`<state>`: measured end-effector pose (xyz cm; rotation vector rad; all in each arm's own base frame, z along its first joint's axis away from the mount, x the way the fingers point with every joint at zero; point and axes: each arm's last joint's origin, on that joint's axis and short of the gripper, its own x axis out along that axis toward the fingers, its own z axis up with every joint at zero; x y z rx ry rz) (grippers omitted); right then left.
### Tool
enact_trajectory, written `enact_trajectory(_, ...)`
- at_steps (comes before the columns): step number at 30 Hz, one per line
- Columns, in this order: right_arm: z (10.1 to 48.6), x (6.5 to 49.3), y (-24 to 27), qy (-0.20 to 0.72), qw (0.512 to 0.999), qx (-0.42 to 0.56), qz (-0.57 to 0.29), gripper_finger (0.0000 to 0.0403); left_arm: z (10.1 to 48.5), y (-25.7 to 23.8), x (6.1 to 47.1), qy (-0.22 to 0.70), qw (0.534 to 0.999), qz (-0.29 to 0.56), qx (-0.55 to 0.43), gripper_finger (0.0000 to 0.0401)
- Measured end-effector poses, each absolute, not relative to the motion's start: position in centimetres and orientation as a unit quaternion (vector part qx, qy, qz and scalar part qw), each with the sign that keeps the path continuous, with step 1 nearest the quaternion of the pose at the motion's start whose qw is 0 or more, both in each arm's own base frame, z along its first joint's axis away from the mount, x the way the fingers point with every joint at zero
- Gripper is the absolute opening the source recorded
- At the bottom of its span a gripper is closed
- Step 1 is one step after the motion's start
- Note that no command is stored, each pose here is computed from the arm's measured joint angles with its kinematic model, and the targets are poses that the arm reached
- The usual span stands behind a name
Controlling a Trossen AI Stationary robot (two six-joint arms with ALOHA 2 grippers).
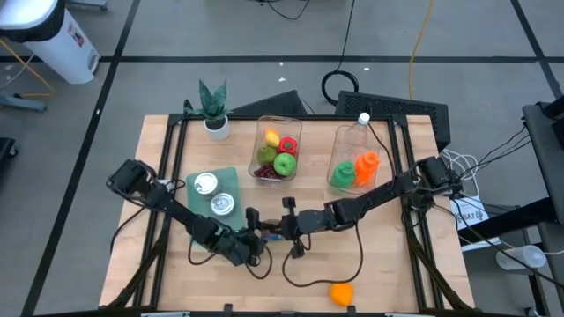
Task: Pick & Place Food Item
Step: Put the blue and pink tuna can into the green bin
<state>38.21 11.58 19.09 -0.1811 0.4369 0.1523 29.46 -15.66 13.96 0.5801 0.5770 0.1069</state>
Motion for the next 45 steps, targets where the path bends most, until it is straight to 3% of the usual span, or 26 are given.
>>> enact_trajectory(8,22.4,36.6,13.7,0.16,0.972,-0.13,0.113,0.0038,14.6,-16.8,27.9,0.278,0.894,0.123,0.328,0.0183)
enact_trajectory(14,25.2,34.3,15.1,0.145,0.971,-0.133,0.133,0.0053,18.6,-17.6,25.0,0.278,0.874,0.177,0.357,0.0183)
enact_trajectory(20,23.2,32.7,14.9,0.175,0.968,-0.113,0.138,0.0051,22.2,-16.9,22.1,0.319,0.86,0.212,0.338,0.0183)
enact_trajectory(24,20.8,31.7,14.2,0.159,0.972,-0.109,0.136,0.0048,23.0,-15.7,20.5,0.4,0.834,0.225,0.306,0.0183)
enact_trajectory(30,20.2,30.0,12.6,0.087,0.984,-0.076,0.133,0.0043,22.0,-14.1,19.0,0.51,0.779,0.248,0.268,0.0183)
enact_trajectory(45,21.2,28.4,11.8,0.074,0.988,-0.045,0.127,0.0002,18.3,-10.9,18.7,0.563,0.736,0.285,0.247,0.0183)
